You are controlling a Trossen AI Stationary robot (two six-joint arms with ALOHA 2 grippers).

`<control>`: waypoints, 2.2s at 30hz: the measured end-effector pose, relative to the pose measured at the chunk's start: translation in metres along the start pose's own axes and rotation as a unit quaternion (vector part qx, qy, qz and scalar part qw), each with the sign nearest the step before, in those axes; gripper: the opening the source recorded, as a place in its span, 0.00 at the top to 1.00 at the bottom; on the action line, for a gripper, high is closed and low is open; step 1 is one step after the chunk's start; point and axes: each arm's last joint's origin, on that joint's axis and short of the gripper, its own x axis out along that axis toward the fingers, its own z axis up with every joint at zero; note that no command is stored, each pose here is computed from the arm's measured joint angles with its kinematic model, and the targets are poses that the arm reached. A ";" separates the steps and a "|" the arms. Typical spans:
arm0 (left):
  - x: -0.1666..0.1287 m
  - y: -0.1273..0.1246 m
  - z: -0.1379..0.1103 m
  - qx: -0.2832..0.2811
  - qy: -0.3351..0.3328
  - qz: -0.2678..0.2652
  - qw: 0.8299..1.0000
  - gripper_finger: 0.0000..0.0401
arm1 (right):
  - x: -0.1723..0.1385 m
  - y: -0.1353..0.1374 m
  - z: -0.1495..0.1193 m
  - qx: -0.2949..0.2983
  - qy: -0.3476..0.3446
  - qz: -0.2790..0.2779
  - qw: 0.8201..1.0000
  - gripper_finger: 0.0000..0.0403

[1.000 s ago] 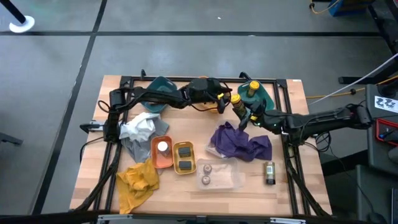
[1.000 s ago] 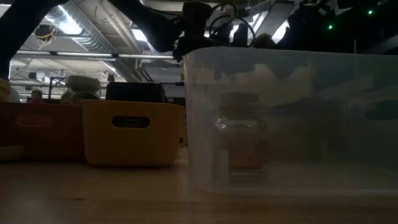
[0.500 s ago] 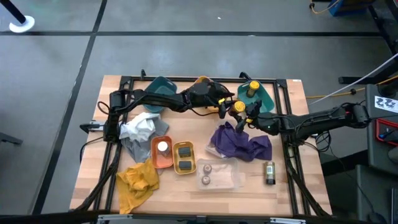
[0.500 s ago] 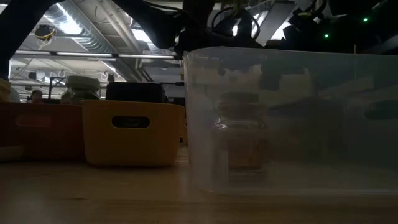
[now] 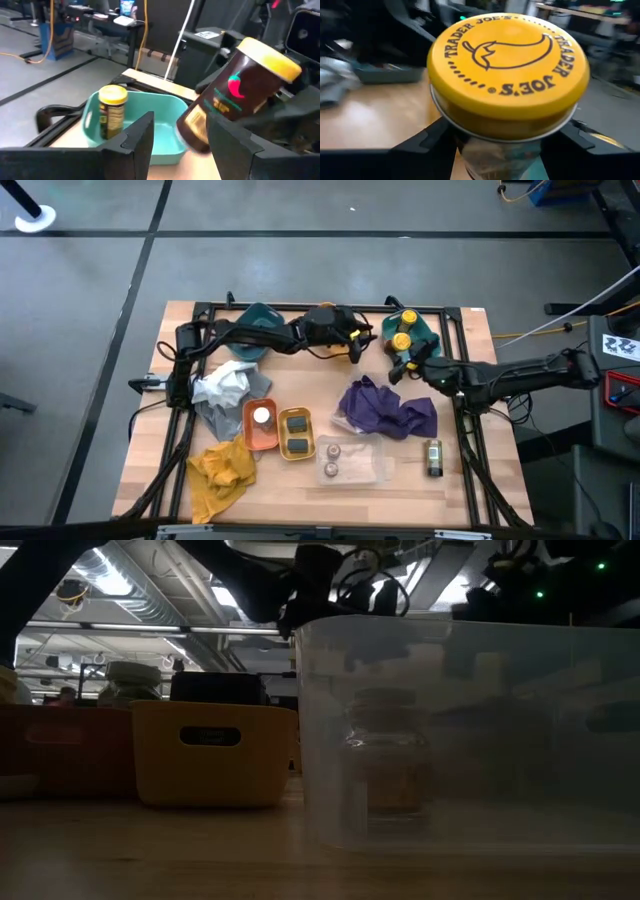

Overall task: Sort spices by type
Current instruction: Put the yellow spice bottle into the blue bin

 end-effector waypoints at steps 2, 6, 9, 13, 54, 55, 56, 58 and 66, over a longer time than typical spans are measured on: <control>0.000 0.003 0.000 -0.001 0.001 0.005 1.000 0.59 | -0.003 -0.006 -0.001 -0.011 0.005 -0.030 0.999 0.44; 0.000 0.005 -0.001 0.000 0.011 0.010 1.000 0.59 | -0.001 -0.017 -0.003 -0.013 0.014 -0.083 0.996 0.44; 0.000 0.004 -0.001 0.002 0.009 0.009 1.000 0.59 | 0.006 -0.027 -0.006 -0.009 0.035 -0.111 0.993 0.43; 0.000 0.003 -0.002 0.003 0.010 0.008 1.000 0.59 | 0.020 -0.040 -0.012 0.009 0.067 -0.142 0.988 0.43; -0.001 0.005 -0.008 0.010 0.046 0.017 0.999 0.59 | 0.104 -0.060 -0.074 0.060 0.223 -0.166 0.959 0.40; -0.001 0.005 -0.008 0.010 0.046 0.017 0.999 0.59 | 0.104 -0.059 -0.074 0.060 0.223 -0.164 0.959 0.39; -0.001 0.005 -0.008 0.010 0.046 0.017 0.999 0.59 | 0.104 -0.059 -0.074 0.061 0.223 -0.163 0.959 0.38; -0.001 0.005 -0.008 0.010 0.047 0.017 0.999 0.59 | 0.104 -0.059 -0.074 0.061 0.223 -0.162 0.959 0.37; -0.001 0.005 -0.008 0.010 0.046 0.017 0.999 0.59 | 0.104 -0.059 -0.074 0.061 0.223 -0.163 0.959 0.36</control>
